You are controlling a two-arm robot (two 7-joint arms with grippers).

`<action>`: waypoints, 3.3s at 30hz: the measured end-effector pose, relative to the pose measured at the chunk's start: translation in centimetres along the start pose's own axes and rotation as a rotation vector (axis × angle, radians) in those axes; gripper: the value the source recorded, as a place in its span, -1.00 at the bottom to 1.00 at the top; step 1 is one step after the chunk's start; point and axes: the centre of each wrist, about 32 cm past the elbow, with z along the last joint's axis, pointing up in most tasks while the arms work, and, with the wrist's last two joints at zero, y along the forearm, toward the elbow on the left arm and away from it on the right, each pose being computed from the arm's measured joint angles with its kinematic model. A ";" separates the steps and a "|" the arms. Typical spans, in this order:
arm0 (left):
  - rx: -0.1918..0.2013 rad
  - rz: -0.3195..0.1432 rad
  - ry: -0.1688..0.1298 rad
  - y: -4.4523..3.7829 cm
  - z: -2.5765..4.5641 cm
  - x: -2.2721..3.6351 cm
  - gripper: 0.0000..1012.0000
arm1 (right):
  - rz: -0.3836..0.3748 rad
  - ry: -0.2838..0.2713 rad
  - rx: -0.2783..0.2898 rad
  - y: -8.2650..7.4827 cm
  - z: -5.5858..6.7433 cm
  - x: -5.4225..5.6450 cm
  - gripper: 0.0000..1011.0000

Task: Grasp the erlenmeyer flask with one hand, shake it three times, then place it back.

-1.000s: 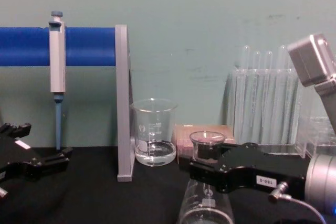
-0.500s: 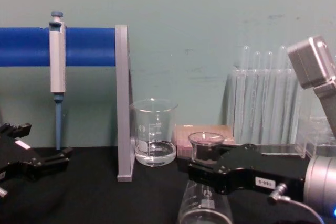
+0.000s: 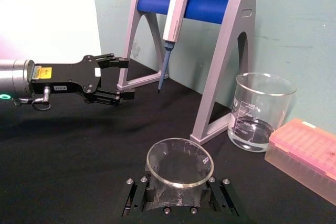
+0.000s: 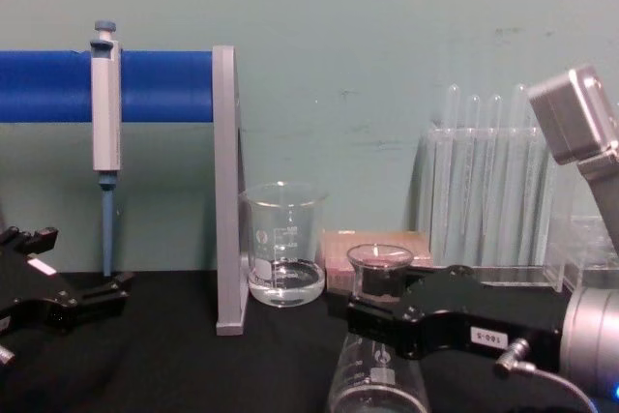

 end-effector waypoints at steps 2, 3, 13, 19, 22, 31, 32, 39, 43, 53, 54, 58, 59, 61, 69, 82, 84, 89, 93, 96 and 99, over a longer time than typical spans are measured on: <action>0.000 0.000 0.000 0.00 0.00 0.00 0.98 | 0.000 0.000 0.000 0.0 0.0 0.0 -0.07; 0.000 0.000 0.000 0.00 0.00 0.00 0.98 | -0.001 0.000 -0.001 0.0 0.0 0.0 0.00; 0.000 0.000 0.000 0.00 0.00 0.00 0.98 | -0.001 0.001 -0.002 0.0 0.0 0.0 0.58; 0.000 0.000 0.000 0.00 0.00 0.00 0.98 | -0.001 0.001 -0.001 0.0 0.0 0.0 0.95; 0.000 0.000 0.000 0.00 0.00 0.00 0.98 | -0.001 0.001 -0.001 0.0 0.0 0.0 0.98; 0.000 0.000 0.000 0.00 0.00 0.00 0.98 | 0.001 0.002 -0.001 0.0 0.0 0.0 0.98; 0.000 0.000 0.000 0.00 0.00 0.00 0.98 | 0.005 0.006 0.000 -0.2 -0.1 0.1 0.98; 0.000 0.000 0.000 0.00 0.00 0.00 0.98 | 0.014 0.018 0.004 -1.3 -0.3 0.3 0.98; 0.000 0.000 0.000 0.00 0.00 0.00 0.98 | 0.010 0.023 0.006 -2.1 -0.4 0.2 0.98; 0.000 0.000 0.000 0.00 0.00 0.00 0.98 | -0.008 0.028 0.005 -4.8 -0.5 0.1 0.98; 0.000 0.000 0.000 0.00 0.00 0.00 0.98 | -0.009 0.029 0.005 -5.3 -0.5 0.0 0.98; 0.000 0.000 0.000 0.00 0.00 0.00 0.98 | -0.012 0.030 0.008 -6.1 -0.4 0.0 0.98; 0.000 0.000 0.000 0.00 0.00 0.00 0.98 | -0.015 0.031 0.010 -6.4 -0.4 0.0 0.98; 0.000 0.000 0.000 0.00 0.00 0.00 0.98 | -0.021 0.032 0.012 -7.0 -0.4 0.0 0.98; 0.000 0.000 0.000 0.00 0.00 0.00 0.98 | -0.090 0.027 0.021 -8.6 -0.3 0.4 0.98; 0.000 0.000 0.000 0.00 0.00 0.00 0.98 | -0.329 0.011 0.039 -8.3 -0.6 1.3 0.98; 0.000 0.000 0.000 0.00 0.00 0.00 0.98 | -0.354 0.009 0.038 -8.1 -0.7 1.3 0.98; 0.000 0.000 0.000 0.00 0.00 0.00 0.98 | -0.433 0.015 0.046 -7.2 -1.2 1.3 0.98; 0.000 0.000 0.000 0.00 0.00 0.00 0.98 | -0.468 0.016 0.053 -6.8 -1.6 1.1 0.98; 0.000 0.000 0.000 0.00 0.00 0.00 0.98 | -0.494 0.018 0.057 -6.4 -2.1 0.9 0.98; 0.000 0.000 0.000 0.00 0.00 0.00 0.98 | -0.516 0.017 0.045 -5.9 -2.7 0.8 0.98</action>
